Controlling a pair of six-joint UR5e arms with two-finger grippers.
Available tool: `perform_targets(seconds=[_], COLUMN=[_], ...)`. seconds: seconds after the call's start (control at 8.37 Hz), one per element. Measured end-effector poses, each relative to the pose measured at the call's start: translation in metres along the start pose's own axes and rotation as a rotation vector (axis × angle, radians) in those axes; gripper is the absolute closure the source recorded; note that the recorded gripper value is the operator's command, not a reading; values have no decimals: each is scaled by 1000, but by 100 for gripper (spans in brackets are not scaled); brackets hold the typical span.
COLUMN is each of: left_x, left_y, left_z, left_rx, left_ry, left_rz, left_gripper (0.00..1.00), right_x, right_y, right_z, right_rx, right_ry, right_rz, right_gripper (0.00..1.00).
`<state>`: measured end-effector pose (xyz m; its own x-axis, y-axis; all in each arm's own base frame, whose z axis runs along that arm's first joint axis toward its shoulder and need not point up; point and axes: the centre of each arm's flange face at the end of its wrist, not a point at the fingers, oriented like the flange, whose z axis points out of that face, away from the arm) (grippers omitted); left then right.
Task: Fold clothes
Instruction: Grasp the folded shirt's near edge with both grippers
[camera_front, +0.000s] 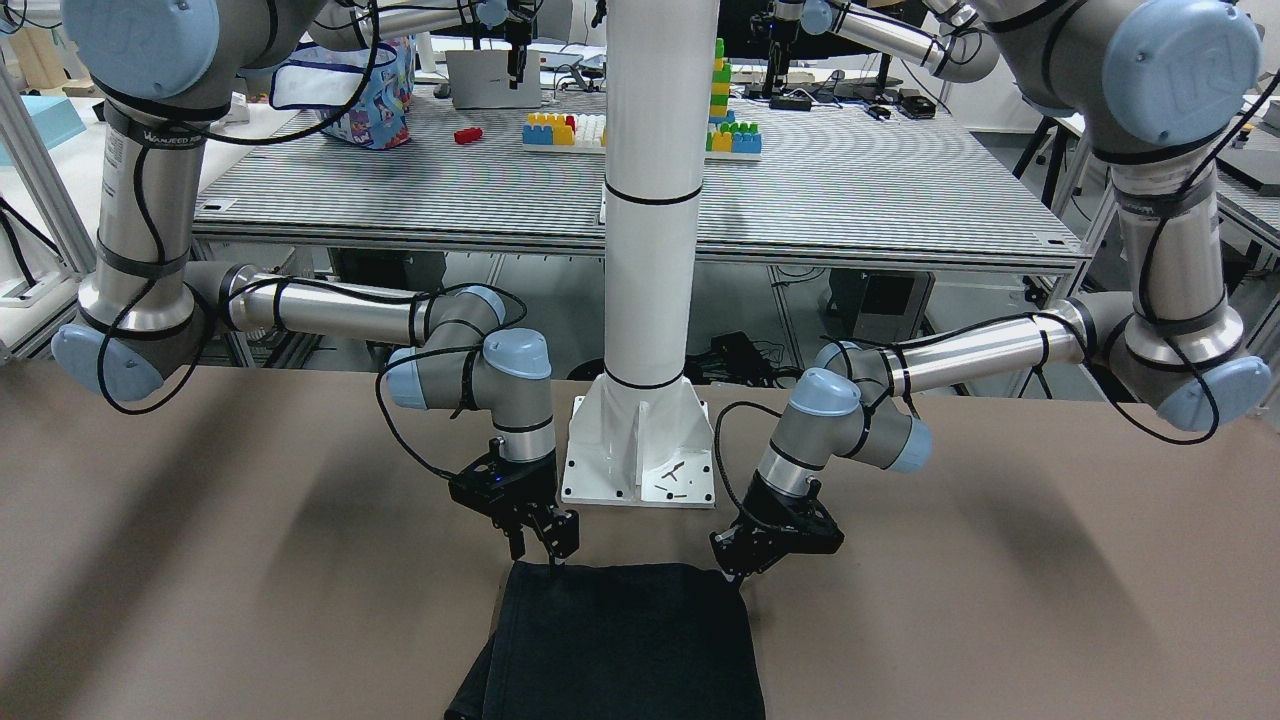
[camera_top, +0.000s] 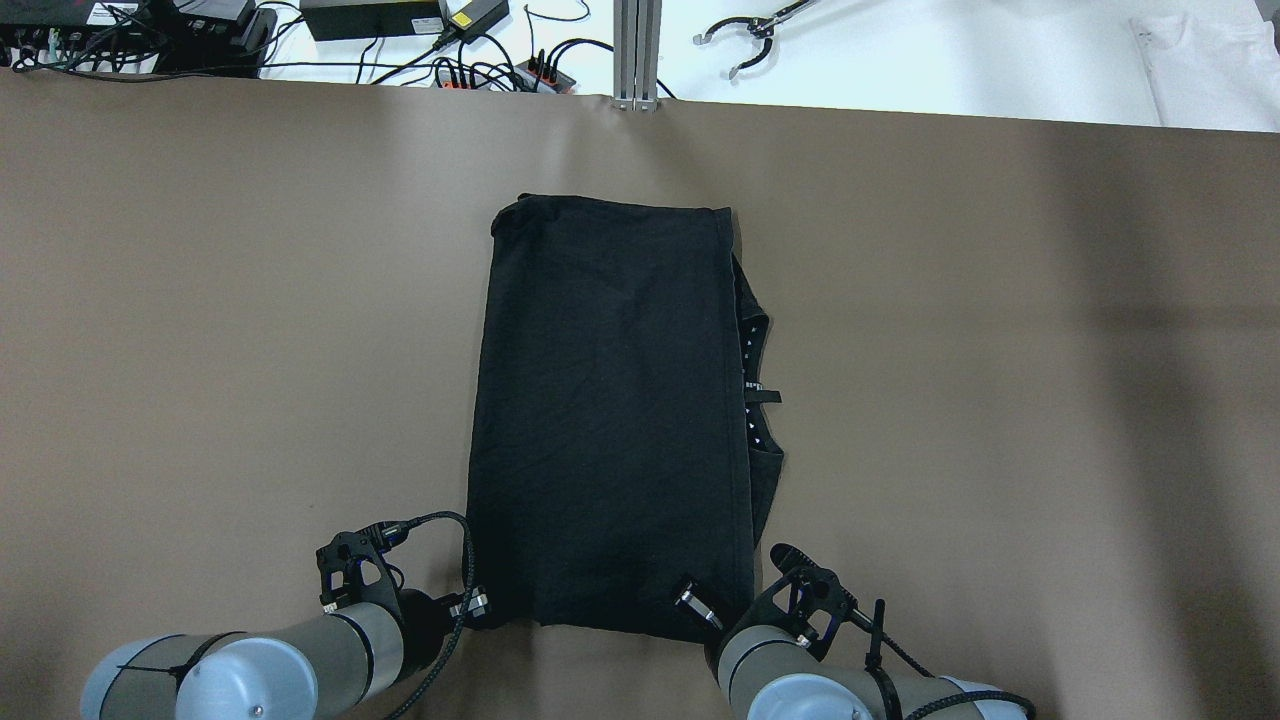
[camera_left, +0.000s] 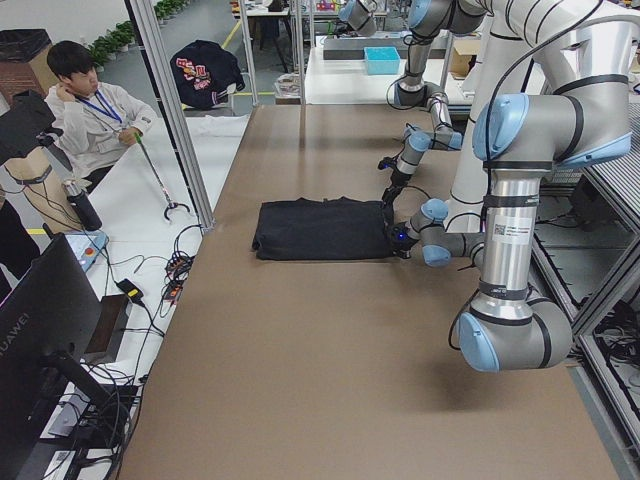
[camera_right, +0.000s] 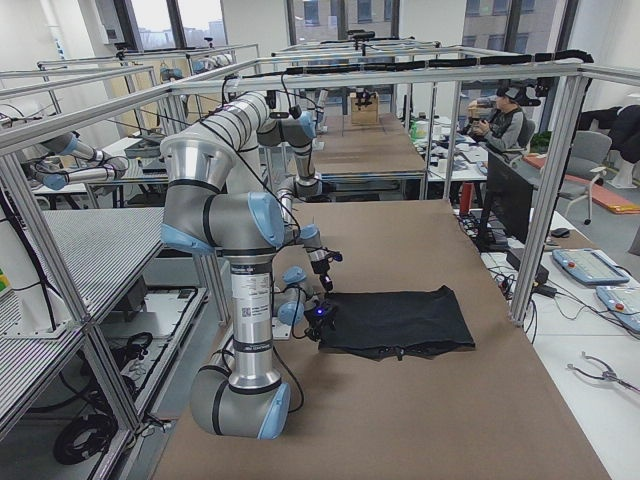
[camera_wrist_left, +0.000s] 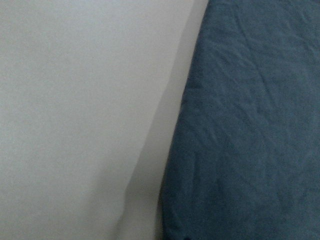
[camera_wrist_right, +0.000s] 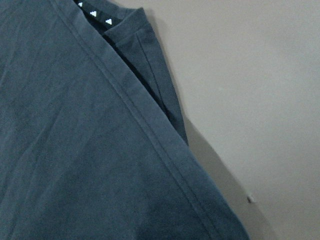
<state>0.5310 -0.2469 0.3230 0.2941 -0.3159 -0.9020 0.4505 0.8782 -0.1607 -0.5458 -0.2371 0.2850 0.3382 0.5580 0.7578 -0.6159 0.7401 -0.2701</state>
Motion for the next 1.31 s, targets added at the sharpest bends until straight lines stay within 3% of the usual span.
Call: perform_targets(seconds=[0.36,0.6,0.84,0.96,1.08,1.31], left_x=[0,0,0,0,0,-1], left_y=[0,0,0,0,0,0], left_z=[0,0,0,0,0,0], left_rx=[0,0,0,0,0,0], left_ry=[0,0,0,0,-1,-1], left_rz=[0,0,1,0,1,1], left_gripper=[100,100,100,100,100,100], right_x=[2,2,1,1,1,3], right_y=[1,0,-3,-4,-5,-7], right_z=[10,11,12,13,13,15], right_rx=[8,11,30,38,42,54], right_ry=[-16,-15,-19,-21,-22,-8], right_rz=[9,10,52,70,78,72], right_gripper=[25,41,52,53,45,16])
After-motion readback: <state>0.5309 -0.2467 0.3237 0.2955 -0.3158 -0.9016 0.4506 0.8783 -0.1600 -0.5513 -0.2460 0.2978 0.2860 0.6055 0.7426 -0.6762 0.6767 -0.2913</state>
